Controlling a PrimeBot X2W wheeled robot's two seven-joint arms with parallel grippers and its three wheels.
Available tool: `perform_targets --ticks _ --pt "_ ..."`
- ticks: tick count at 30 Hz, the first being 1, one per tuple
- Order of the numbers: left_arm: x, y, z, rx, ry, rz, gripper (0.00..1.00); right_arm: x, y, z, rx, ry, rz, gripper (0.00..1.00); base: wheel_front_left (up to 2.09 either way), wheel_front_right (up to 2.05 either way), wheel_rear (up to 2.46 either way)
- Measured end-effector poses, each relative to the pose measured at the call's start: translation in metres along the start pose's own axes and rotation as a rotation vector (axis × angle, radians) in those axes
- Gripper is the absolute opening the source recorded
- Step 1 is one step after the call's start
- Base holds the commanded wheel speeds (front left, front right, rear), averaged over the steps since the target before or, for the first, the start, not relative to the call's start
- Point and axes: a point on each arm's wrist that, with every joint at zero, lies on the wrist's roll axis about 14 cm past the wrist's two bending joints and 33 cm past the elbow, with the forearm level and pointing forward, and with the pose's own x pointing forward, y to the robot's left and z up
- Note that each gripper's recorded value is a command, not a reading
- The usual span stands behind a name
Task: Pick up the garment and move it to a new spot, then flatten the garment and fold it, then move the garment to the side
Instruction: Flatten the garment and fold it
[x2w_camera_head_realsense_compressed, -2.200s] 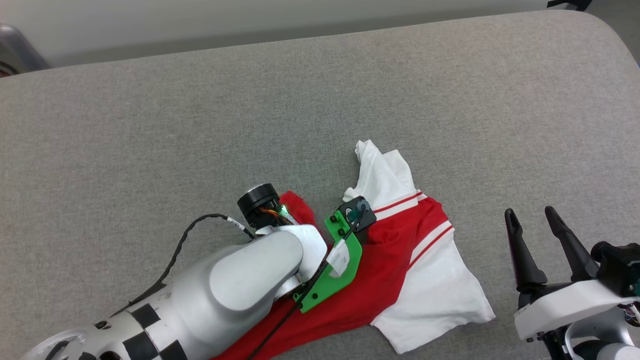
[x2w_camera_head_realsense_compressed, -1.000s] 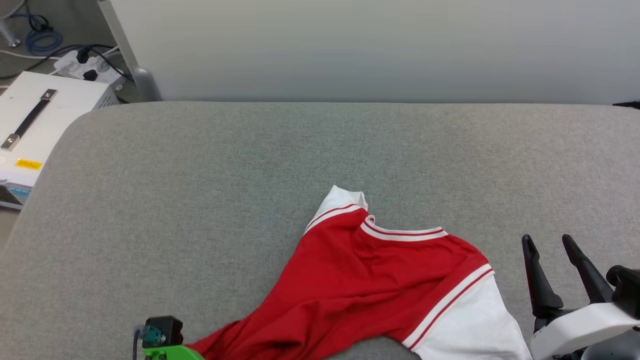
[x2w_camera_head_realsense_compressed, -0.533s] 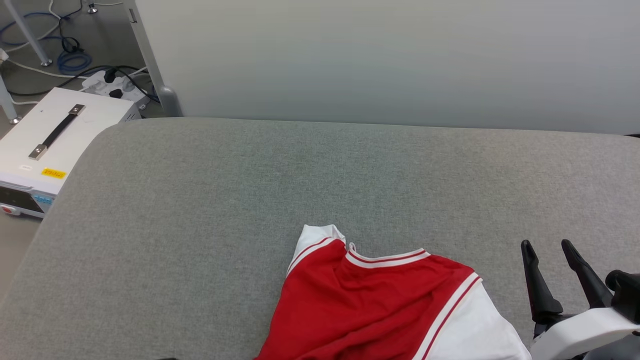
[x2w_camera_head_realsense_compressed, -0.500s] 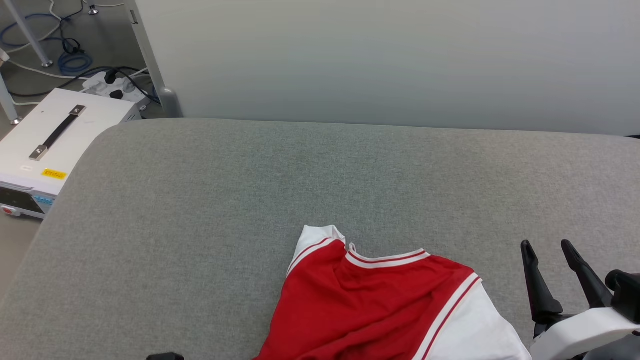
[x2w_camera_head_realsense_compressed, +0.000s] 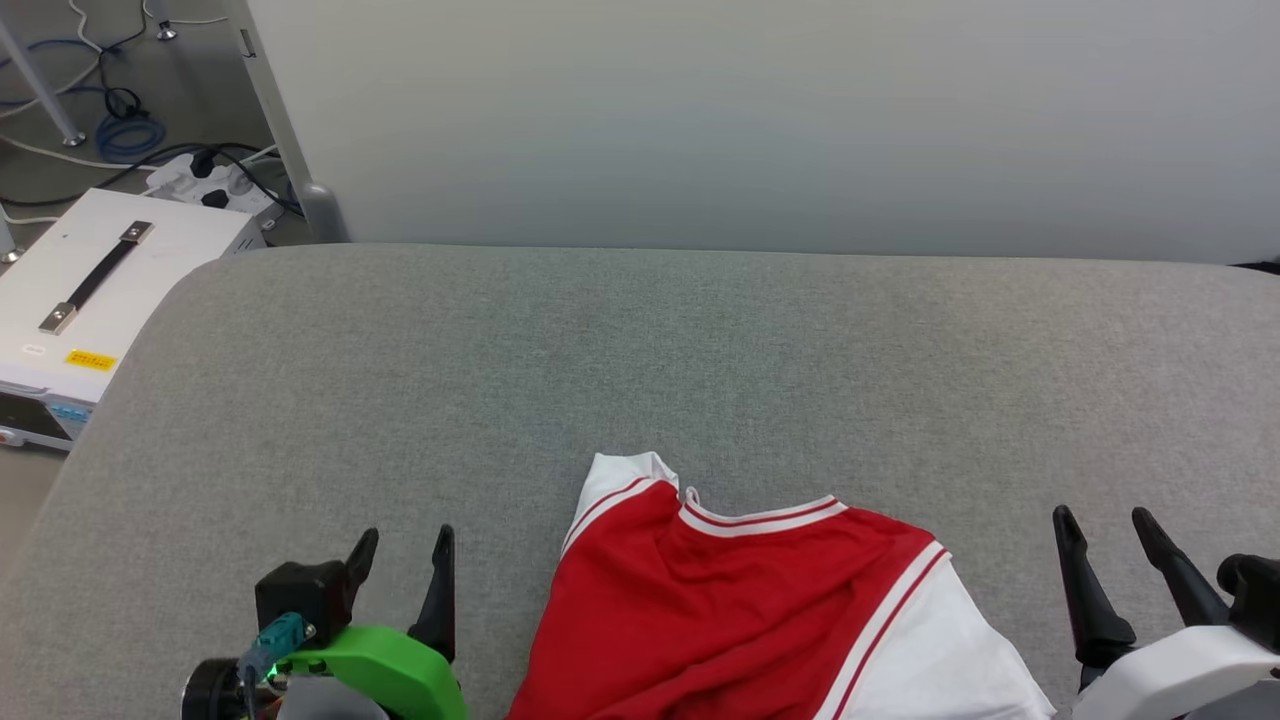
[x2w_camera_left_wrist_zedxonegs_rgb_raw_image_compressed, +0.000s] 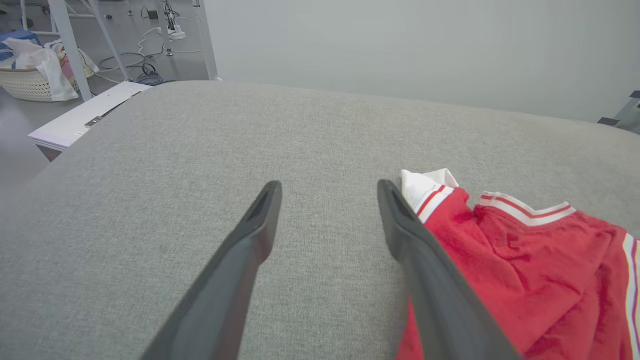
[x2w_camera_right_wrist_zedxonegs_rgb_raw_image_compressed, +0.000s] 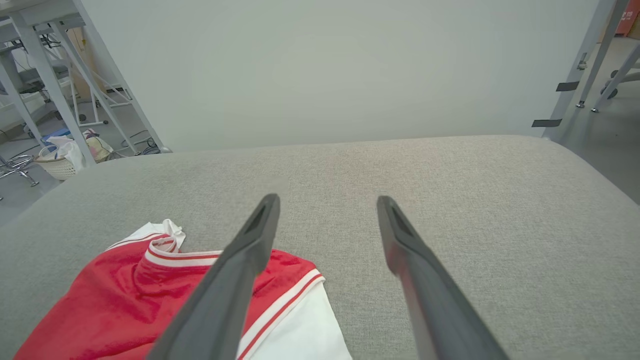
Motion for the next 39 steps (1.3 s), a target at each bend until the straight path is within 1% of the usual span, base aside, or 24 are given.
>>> perform_targets --ticks 4,7,10,12,14,16,24,25,27,32,33,34,37,39 --pt "0.007 -0.007 0.024 0.025 -0.095 -0.019 1.0 -0.001 -0.009 -0.021 0.018 0.085 -0.027 1.0 0.0 0.0 0.0" --pt "0.01 -0.012 0.038 0.047 -0.15 -0.025 1.0 -0.002 -0.017 -0.045 0.037 0.19 -0.048 1.0 0.0 0.0 0.0" --pt "0.011 -0.017 0.045 0.048 -0.182 -0.03 1.0 -0.006 -0.022 -0.075 0.053 0.328 -0.052 1.0 0.0 0.0 0.0" --pt "0.012 -0.019 0.05 0.051 -0.201 -0.031 1.0 -0.01 -0.025 -0.098 0.059 0.446 -0.045 1.0 0.0 0.0 0.0" --pt "0.013 -0.018 0.05 0.05 -0.204 -0.027 1.0 -0.01 -0.026 -0.113 0.07 0.531 -0.028 1.0 0.0 0.0 0.0" --pt "0.016 -0.018 0.052 0.046 -0.211 -0.021 1.0 -0.004 -0.023 -0.122 0.058 0.597 0.005 1.0 0.0 0.0 0.0" --pt "0.024 -0.013 0.048 0.031 -0.211 0.011 1.0 0.039 -0.002 -0.134 0.003 0.708 0.145 1.0 0.0 0.0 0.0" --pt "0.027 -0.007 0.046 0.026 -0.205 0.03 1.0 0.049 0.009 -0.146 -0.014 0.771 0.198 1.0 0.0 0.0 0.0" --pt "0.028 -0.005 0.044 0.02 -0.2 0.038 1.0 0.047 0.014 -0.16 -0.025 0.838 0.227 1.0 0.0 0.0 0.0" --pt "0.029 0.006 0.04 0.018 -0.192 0.069 1.0 0.033 0.018 -0.189 -0.006 1.016 0.258 1.0 0.0 0.0 0.0" --pt "0.029 0.006 0.04 0.017 -0.193 0.072 1.0 0.031 0.019 -0.191 -0.006 1.035 0.263 0.4 0.0 0.0 0.0" --pt "0.03 0.006 0.04 0.016 -0.194 0.073 1.0 0.031 0.019 -0.191 -0.002 1.047 0.268 0.0 0.0 0.0 0.0" --pt "0.031 0.006 0.042 0.017 -0.204 0.076 1.0 0.031 0.018 -0.19 -0.004 1.051 0.27 0.0 0.0 0.0 0.0" --pt "0.032 0.006 0.042 0.015 -0.204 0.074 1.0 0.033 0.017 -0.185 -0.01 1.026 0.269 0.0 0.0 0.0 0.0"
